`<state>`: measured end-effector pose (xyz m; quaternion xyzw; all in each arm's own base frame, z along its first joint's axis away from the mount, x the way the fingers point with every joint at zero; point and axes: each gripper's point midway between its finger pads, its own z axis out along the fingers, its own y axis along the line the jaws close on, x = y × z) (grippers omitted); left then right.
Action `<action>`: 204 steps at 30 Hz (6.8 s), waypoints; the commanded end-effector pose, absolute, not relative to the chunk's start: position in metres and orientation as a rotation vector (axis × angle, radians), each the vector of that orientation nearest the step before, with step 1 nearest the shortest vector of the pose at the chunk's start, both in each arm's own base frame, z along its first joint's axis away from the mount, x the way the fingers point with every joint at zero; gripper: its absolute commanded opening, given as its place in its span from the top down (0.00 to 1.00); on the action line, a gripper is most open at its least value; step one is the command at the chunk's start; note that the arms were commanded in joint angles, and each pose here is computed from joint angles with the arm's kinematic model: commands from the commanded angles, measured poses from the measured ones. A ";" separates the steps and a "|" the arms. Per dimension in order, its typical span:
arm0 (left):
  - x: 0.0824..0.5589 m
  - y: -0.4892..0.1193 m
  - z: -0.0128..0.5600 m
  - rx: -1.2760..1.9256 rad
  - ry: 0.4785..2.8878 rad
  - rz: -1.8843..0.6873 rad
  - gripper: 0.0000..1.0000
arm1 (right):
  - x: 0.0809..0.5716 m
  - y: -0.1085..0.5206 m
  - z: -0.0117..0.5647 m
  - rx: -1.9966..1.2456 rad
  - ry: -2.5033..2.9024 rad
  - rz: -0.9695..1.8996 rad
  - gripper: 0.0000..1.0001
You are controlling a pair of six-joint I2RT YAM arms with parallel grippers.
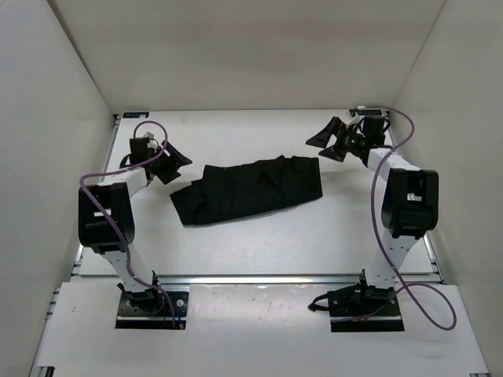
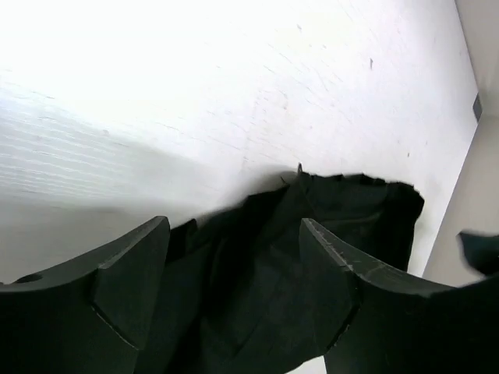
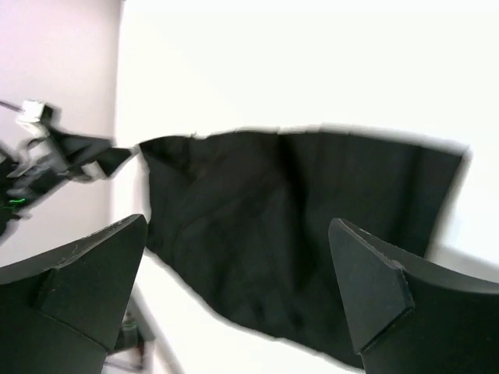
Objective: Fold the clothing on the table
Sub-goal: Fold the skirt
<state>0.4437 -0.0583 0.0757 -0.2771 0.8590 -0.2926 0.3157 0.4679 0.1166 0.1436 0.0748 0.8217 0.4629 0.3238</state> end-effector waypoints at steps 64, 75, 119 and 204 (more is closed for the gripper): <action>0.414 -0.088 0.033 -0.354 2.397 -0.456 0.99 | 0.467 0.157 0.057 -0.217 2.442 0.822 1.00; 0.416 -0.082 0.126 -0.387 2.201 -0.545 0.43 | 0.474 0.135 0.148 -0.234 2.171 0.616 0.24; 0.259 -0.074 0.030 -0.752 2.280 -0.536 0.22 | 0.352 0.132 0.027 0.324 2.509 0.782 1.00; 0.273 -0.105 0.086 -0.642 2.150 -0.806 0.24 | 0.307 0.380 0.300 -0.719 1.698 0.946 0.53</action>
